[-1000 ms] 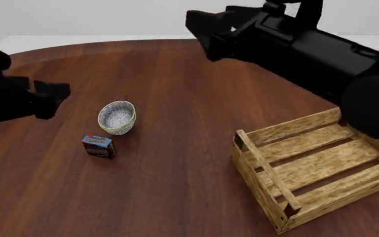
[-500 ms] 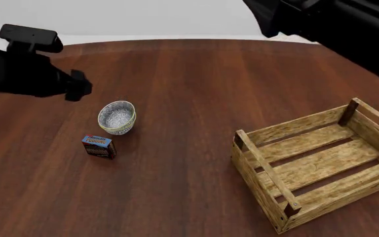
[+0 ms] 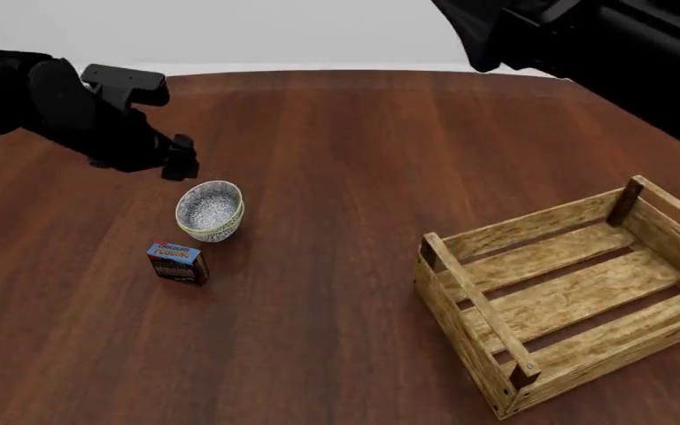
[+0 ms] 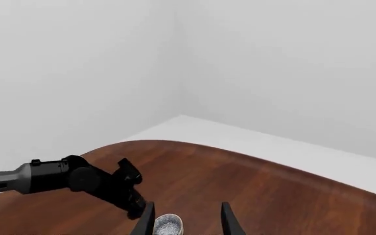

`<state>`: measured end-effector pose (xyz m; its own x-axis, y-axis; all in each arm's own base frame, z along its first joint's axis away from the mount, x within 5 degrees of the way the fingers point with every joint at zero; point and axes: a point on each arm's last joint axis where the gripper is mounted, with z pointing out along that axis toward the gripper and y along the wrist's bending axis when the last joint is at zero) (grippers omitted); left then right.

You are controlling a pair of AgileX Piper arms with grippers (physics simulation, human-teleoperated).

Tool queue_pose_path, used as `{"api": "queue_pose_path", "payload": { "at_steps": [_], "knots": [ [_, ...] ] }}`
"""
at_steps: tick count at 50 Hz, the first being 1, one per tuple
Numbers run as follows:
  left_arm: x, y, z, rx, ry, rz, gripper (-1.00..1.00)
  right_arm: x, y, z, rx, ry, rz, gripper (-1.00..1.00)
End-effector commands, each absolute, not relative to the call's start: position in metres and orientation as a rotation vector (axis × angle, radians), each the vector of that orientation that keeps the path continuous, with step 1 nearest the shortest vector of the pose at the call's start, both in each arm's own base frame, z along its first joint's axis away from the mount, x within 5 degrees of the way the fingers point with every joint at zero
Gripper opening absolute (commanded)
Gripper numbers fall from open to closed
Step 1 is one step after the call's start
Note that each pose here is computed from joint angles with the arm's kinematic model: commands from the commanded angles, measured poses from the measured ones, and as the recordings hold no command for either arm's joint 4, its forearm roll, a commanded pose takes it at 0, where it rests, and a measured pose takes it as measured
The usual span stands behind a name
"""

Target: Stack the right bowl on the left bowl and place them in the tray.

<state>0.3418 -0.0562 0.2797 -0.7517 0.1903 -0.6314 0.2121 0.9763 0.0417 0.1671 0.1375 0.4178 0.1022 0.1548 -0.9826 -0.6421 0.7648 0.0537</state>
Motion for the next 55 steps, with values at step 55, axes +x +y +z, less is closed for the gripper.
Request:
{"api": "queue_pose_path", "payload": {
  "at_steps": [55],
  "knots": [
    [0.397,-0.053,0.167,0.106,2.565,-0.069,1.00,0.181,0.147,0.404,-0.450,1.394,0.601,1.00]
  ]
}}
